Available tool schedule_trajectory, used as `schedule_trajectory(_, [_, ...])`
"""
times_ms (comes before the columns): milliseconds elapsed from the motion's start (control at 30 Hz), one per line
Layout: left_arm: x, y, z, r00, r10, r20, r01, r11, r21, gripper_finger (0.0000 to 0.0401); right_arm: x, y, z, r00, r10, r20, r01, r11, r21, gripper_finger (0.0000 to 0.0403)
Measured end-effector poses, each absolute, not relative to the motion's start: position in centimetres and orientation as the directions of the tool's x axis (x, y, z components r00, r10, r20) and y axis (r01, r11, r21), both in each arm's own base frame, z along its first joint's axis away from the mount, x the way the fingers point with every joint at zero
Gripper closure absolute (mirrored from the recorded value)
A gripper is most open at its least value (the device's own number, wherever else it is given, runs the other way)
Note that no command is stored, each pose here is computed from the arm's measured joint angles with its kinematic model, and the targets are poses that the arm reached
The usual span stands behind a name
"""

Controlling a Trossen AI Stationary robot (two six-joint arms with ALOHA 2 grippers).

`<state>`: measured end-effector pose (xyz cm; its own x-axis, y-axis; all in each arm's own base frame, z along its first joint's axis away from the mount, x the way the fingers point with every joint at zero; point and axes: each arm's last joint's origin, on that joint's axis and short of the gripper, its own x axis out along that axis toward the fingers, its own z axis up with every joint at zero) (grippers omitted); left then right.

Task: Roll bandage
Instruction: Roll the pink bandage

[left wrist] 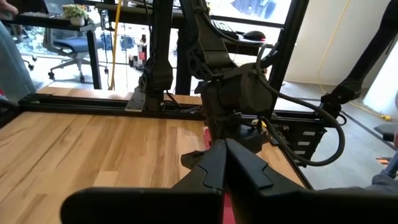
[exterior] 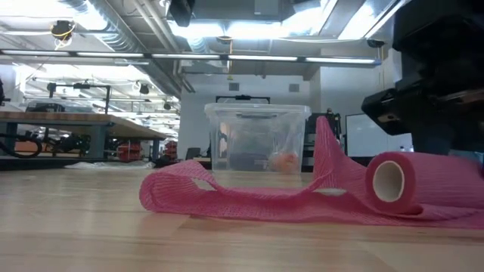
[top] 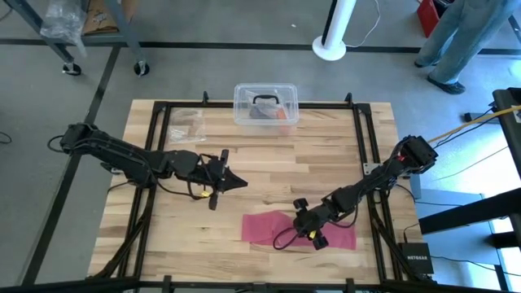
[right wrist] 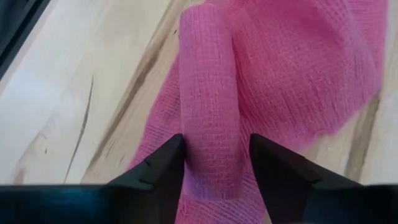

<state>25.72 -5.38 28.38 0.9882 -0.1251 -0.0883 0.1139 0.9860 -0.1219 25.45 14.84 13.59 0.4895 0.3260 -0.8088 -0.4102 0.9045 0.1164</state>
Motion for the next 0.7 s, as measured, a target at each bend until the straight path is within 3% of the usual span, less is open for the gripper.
schedule_trajectory(333, [25.7,-5.4,28.4,0.988,-0.125,-0.088,0.118,0.989,-0.089,0.0400,25.1,14.6,15.2,0.510,0.321,-0.798,-0.423,0.901,0.093,0.0327])
schedule_trajectory(700, [25.7,-5.4,28.4,0.988,-0.125,-0.086,0.117,0.989,-0.089,0.0400,26.1,14.6,21.3,0.549,0.176,-0.817,-0.399,0.914,-0.072,0.0332])
